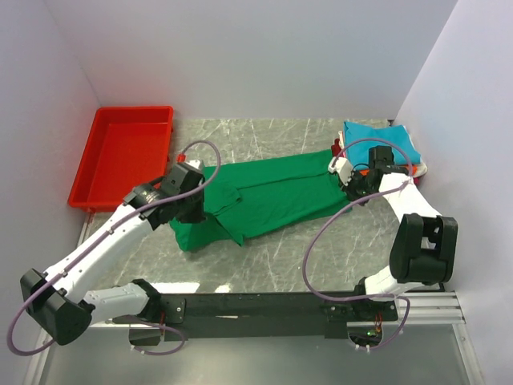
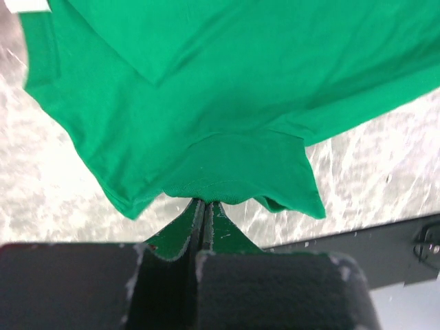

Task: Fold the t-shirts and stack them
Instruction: Fold the tshirt

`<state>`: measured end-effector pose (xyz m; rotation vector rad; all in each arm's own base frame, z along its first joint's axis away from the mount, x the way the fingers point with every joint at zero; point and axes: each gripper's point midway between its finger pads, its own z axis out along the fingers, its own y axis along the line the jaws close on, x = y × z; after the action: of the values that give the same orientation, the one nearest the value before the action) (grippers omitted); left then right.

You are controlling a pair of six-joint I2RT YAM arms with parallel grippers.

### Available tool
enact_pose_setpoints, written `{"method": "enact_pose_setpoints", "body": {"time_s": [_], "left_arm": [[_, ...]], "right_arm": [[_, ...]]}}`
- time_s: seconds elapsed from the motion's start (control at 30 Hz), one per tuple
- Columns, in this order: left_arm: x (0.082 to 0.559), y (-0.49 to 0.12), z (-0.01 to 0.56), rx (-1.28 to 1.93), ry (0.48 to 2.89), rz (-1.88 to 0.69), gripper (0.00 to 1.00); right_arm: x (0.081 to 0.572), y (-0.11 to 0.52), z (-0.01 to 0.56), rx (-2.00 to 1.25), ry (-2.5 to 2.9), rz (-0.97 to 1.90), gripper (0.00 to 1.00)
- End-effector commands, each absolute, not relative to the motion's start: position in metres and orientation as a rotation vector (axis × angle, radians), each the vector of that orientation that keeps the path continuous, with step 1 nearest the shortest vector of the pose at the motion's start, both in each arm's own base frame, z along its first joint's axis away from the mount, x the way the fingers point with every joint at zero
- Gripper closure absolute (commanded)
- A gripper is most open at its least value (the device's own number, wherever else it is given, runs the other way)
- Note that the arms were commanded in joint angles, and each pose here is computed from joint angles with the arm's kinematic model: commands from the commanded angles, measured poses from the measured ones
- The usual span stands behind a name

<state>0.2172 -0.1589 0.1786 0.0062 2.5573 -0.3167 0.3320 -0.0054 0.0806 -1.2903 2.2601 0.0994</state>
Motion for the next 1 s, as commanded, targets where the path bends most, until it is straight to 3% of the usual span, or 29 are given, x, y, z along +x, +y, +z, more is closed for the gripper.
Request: {"method": "enact_pose_setpoints", "body": {"time_s": [0.0,0.97], "left_arm": [[0.245,-0.159,0.204,0.018,2.449,-0.322,1.0],[0.343,-0.15,0.196,0.037,2.428,-0.241,1.0]], "right_arm": [[0.351,-0.007,0.09,-1.225,2.244,0.063,1.0],[0.388,-0.013,0.064,-0.987,2.353,0.045,1.0]]}}
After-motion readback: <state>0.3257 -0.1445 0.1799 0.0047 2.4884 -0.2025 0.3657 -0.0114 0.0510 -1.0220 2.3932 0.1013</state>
